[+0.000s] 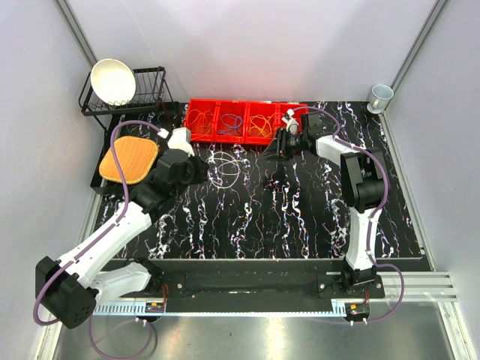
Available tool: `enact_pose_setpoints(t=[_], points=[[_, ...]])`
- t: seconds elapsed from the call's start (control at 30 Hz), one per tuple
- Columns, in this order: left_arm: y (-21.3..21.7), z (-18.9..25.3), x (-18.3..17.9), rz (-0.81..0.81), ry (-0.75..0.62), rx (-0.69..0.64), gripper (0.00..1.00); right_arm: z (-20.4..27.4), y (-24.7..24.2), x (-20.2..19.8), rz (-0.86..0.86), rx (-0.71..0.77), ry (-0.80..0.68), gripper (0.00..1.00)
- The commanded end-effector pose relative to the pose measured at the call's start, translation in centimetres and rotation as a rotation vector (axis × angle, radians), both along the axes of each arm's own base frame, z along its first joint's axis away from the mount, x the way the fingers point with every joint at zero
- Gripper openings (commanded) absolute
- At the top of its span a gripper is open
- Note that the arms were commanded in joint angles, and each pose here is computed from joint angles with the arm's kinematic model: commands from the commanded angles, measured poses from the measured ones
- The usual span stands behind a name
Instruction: Untangle the cables
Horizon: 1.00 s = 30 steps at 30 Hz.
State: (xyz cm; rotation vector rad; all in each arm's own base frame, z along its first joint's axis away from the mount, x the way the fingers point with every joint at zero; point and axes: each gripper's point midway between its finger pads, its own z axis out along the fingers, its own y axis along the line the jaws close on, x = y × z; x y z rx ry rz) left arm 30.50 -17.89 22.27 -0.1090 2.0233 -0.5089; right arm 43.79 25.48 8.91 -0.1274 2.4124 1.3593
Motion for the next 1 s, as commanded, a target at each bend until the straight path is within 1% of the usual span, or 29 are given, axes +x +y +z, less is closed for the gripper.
enact_pose_setpoints(t=[0.0,0.07,0.1,0.13,0.17,0.2,0.27,0.3,0.33,0.47,0.53,0.7,0.73,0.77,0.9,0.93,0.97], points=[[-2.1,3.9,0.6,-0.100,-0.134,-0.075,0.00,2.2,0.0,0.5,-0.007,0.018,-0.065,0.41],[-2.5,4.2,0.7,-0.124,-0.145,-0.077,0.00,2.3,0.0,0.5,-0.008,0.020,-0.065,0.40],[-2.4,4.0,0.9,-0.106,-0.140,-0.076,0.00,2.2,0.0,0.4,-0.006,0.020,-0.062,0.41],[-1.8,3.7,1.1,-0.040,-0.107,-0.105,0.00,2.2,0.0,0.5,-0.007,0.018,-0.065,0.40],[0.2,3.3,1.9,0.089,-0.095,-0.085,0.00,2.3,0.0,0.5,-0.008,0.020,-0.065,0.40],[0.9,3.0,2.0,0.130,-0.075,-0.071,0.00,2.3,0.0,0.5,-0.006,0.023,-0.064,0.40],[1.4,3.3,2.2,0.138,-0.093,-0.062,0.00,2.3,0.0,0.5,-0.007,0.022,-0.067,0.40],[1.4,4.2,2.3,0.130,-0.123,-0.073,0.00,2.3,0.1,0.4,-0.005,0.024,-0.066,0.40],[1.5,4.4,2.4,0.120,-0.139,-0.057,0.00,2.4,0.1,0.5,-0.006,0.026,-0.069,0.40],[0.8,6.0,2.9,0.067,-0.185,-0.057,0.00,2.4,0.1,0.5,-0.006,0.028,-0.068,0.39],[1.1,6.9,3.4,0.087,-0.226,-0.053,0.00,2.5,0.1,0.5,-0.007,0.029,-0.070,0.39],[3.3,8.7,4.8,0.218,-0.257,-0.016,0.00,2.5,0.1,0.4,-0.005,0.032,-0.068,0.38],[4.2,8.9,5.2,0.281,-0.259,-0.004,0.00,2.5,0.1,0.5,-0.006,0.033,-0.070,0.38],[4.6,10.1,5.4,0.310,-0.270,-0.006,0.00,2.5,0.0,0.5,-0.008,0.031,-0.071,0.38],[5.5,10.6,7.6,0.414,-0.256,0.061,0.00,2.7,0.1,0.4,-0.004,0.036,-0.076,0.38],[6.0,11.9,8.0,0.451,-0.275,0.070,0.00,2.7,0.1,0.4,-0.006,0.035,-0.077,0.38],[5.9,11.1,8.8,0.463,-0.251,0.104,0.00,2.7,0.1,0.4,-0.004,0.035,-0.075,0.38]])
